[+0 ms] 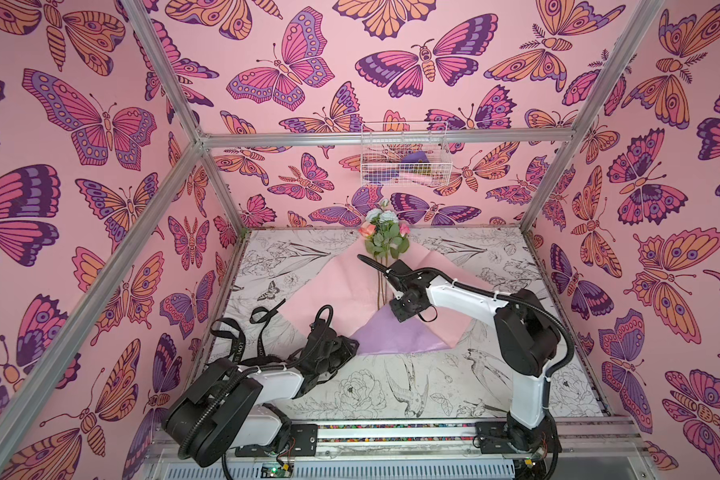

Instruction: Tie the bouquet of fake flowers

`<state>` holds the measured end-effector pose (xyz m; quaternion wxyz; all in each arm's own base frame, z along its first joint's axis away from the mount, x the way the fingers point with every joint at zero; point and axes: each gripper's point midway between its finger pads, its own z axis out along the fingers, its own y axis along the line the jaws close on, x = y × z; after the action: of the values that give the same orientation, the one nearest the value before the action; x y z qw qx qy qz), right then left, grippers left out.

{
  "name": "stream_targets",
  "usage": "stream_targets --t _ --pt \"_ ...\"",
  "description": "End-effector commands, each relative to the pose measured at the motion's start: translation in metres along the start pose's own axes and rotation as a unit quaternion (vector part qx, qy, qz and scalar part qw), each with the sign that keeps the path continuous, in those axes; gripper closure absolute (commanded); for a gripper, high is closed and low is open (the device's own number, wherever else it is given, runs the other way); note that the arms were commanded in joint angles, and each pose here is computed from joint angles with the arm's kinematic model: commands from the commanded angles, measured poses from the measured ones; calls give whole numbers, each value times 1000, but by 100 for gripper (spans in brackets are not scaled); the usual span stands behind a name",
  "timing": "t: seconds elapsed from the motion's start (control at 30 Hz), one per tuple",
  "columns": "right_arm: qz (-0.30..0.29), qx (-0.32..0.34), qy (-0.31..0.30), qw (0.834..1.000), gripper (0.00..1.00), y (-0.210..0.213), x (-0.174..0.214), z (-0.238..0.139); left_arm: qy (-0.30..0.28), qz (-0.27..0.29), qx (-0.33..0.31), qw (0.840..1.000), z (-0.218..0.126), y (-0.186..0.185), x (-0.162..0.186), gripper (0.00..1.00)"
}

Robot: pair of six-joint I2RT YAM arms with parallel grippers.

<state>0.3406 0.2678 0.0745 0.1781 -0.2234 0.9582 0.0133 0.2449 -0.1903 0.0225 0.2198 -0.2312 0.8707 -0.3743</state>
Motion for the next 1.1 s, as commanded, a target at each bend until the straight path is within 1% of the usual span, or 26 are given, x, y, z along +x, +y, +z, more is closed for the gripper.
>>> stream_targets --t 0.0,0.1,0.2,0.3,0.37,0.47,0.63,0.8,0.9,1.07 --pt "65 1 -4 998 51 -8 12 -31 12 -20 -114 993 -6 66 17 70" --pt "110 -30 -13 993 54 0 26 -42 11 -21 -116 993 -5 66 18 70" --pt "149 -104 -26 983 62 27 37 -47 11 -25 -121 992 -6 69 19 72" --pt "181 -194 -29 964 70 67 45 -45 11 -27 -123 992 -5 71 20 72" --pt "195 -248 -20 949 73 94 49 -41 10 -27 -124 992 -5 70 20 72" --pt "192 -286 -13 939 73 125 51 -35 9 -27 -122 992 -5 69 19 72" --pt "196 -314 16 929 77 151 51 -14 9 -29 -122 992 -5 69 19 72" --pt "205 -316 33 926 82 157 54 2 10 -30 -123 992 -6 71 20 72" --pt "215 -297 46 929 83 149 62 16 9 -29 -120 992 -6 69 20 72" --pt "240 -280 62 928 85 131 76 30 7 -29 -120 992 -8 71 20 72"
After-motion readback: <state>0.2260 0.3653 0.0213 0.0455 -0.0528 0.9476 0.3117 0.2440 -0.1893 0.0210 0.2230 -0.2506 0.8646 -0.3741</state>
